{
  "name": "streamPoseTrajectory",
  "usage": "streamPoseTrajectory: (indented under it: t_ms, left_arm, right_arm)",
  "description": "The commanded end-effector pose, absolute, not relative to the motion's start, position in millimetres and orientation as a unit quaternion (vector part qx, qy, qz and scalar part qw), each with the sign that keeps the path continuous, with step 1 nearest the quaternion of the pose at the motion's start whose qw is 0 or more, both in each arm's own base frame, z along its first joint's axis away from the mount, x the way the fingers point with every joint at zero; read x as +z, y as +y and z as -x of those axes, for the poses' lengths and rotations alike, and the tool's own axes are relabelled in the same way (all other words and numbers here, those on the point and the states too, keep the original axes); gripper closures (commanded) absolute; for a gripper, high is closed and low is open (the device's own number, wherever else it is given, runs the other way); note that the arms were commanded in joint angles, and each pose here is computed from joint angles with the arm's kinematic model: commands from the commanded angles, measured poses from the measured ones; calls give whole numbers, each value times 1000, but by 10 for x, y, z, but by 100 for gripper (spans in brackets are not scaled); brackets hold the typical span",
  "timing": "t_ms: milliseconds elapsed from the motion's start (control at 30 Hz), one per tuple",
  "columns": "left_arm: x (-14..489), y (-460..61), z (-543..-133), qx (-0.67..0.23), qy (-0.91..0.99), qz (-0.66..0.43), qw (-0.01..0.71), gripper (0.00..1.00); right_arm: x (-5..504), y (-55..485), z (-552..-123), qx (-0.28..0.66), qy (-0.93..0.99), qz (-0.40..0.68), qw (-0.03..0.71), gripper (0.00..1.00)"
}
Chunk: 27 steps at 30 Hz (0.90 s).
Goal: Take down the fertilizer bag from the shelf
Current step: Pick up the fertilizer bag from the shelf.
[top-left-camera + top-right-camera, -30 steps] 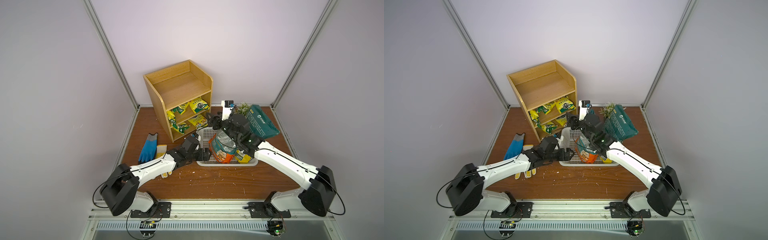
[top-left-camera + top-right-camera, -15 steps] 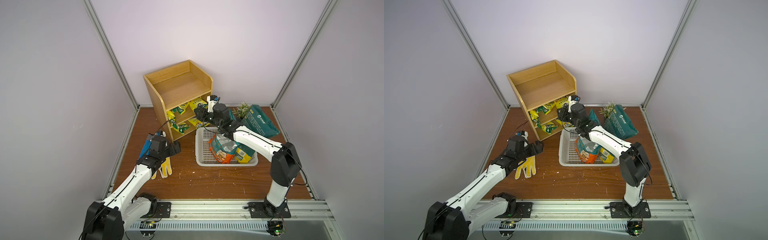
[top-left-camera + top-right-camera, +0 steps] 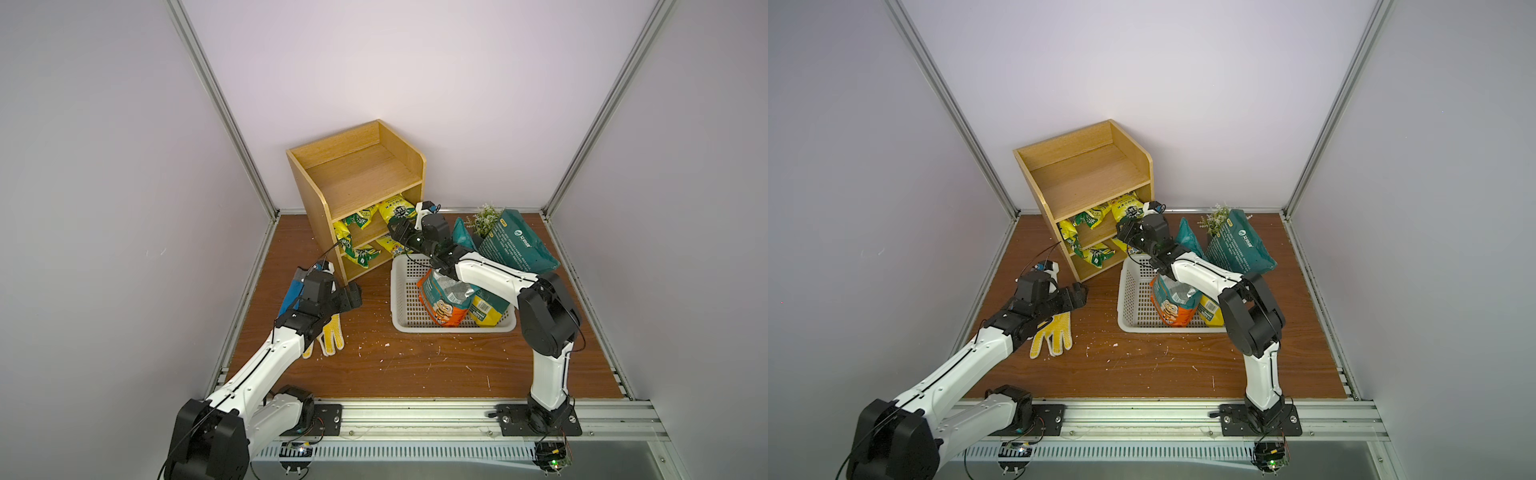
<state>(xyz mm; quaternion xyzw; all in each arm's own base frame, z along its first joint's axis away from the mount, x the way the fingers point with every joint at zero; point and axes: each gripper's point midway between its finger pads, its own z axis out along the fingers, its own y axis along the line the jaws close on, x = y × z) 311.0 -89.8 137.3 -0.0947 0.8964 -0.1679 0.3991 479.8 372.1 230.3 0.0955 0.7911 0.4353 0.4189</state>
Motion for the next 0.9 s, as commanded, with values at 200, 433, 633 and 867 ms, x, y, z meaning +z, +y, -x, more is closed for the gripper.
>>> streamPoseTrajectory:
  t_ms: [200,433,633,867]
  left_arm:
    - [1444,-811,-3133,-155,890,99,416,0]
    - [1338,-763,-3123,-136,896,99,410,0]
    - [1291,-746,-3148,-128,899,99,407,0]
    - [1244,-762,-3166,-129,901,99,402,0]
  right_arm:
    - [2699,3739,-5201,477,737,-121,464,55]
    - [2905,3673,-5137,475,729,-105,482,100]
    - [3061,3544,-4854,486,722,-85,486,100]
    - [3415,3577,-4430,449,750,50,483,100]
